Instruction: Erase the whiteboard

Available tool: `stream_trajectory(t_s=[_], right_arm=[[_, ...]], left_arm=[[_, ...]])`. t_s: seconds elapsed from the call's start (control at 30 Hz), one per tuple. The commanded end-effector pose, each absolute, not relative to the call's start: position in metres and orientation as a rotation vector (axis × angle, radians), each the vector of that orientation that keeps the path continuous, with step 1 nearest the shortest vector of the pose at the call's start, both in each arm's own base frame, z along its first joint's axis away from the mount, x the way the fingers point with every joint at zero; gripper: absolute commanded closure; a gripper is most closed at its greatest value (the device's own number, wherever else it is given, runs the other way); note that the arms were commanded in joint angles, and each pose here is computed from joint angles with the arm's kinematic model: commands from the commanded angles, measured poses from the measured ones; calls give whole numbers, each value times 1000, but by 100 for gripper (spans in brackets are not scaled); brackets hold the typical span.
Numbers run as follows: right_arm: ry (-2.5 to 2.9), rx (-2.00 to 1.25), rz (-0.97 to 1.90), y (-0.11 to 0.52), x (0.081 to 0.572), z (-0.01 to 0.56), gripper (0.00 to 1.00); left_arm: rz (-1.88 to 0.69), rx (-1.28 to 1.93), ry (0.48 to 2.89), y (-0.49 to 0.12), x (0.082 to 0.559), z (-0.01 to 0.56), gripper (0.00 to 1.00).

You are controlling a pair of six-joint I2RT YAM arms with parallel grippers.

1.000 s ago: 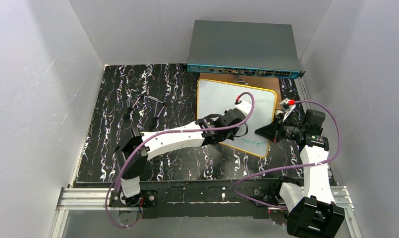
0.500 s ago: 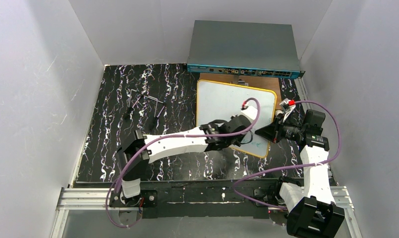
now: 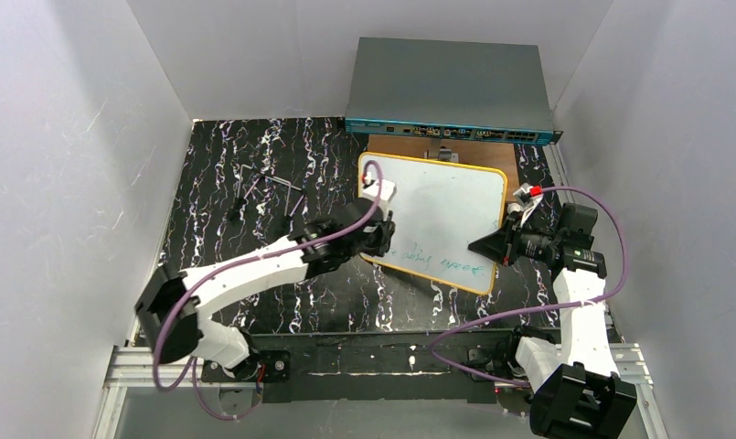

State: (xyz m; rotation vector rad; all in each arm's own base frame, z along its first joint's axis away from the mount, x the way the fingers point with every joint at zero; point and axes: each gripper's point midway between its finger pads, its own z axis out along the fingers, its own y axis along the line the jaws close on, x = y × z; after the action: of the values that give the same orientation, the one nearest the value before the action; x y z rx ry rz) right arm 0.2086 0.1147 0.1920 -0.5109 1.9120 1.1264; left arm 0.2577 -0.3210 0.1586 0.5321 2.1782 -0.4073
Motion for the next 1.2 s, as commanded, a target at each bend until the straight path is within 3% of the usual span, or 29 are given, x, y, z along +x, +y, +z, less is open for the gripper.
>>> stream_trajectory(t_s=[0.0, 0.2, 0.5, 0.9, 1.17], right_arm=[[1743, -664, 1108, 121, 205, 230, 99], [1740, -679, 1078, 120, 205, 229, 99], [1752, -668, 1070, 118, 207, 227, 99], [1752, -664, 1074, 117, 207, 227, 99], [1755, -662, 1069, 117, 208, 226, 99]], left_arm=[[-502, 448, 2258, -292, 229, 149, 100], [-669, 320, 2443, -285, 185, 91, 98], [-602, 198, 2479, -294, 202, 59, 92], [-557, 170, 2518, -294, 201, 55, 44], [-584, 206, 2477, -292, 200, 77, 35]])
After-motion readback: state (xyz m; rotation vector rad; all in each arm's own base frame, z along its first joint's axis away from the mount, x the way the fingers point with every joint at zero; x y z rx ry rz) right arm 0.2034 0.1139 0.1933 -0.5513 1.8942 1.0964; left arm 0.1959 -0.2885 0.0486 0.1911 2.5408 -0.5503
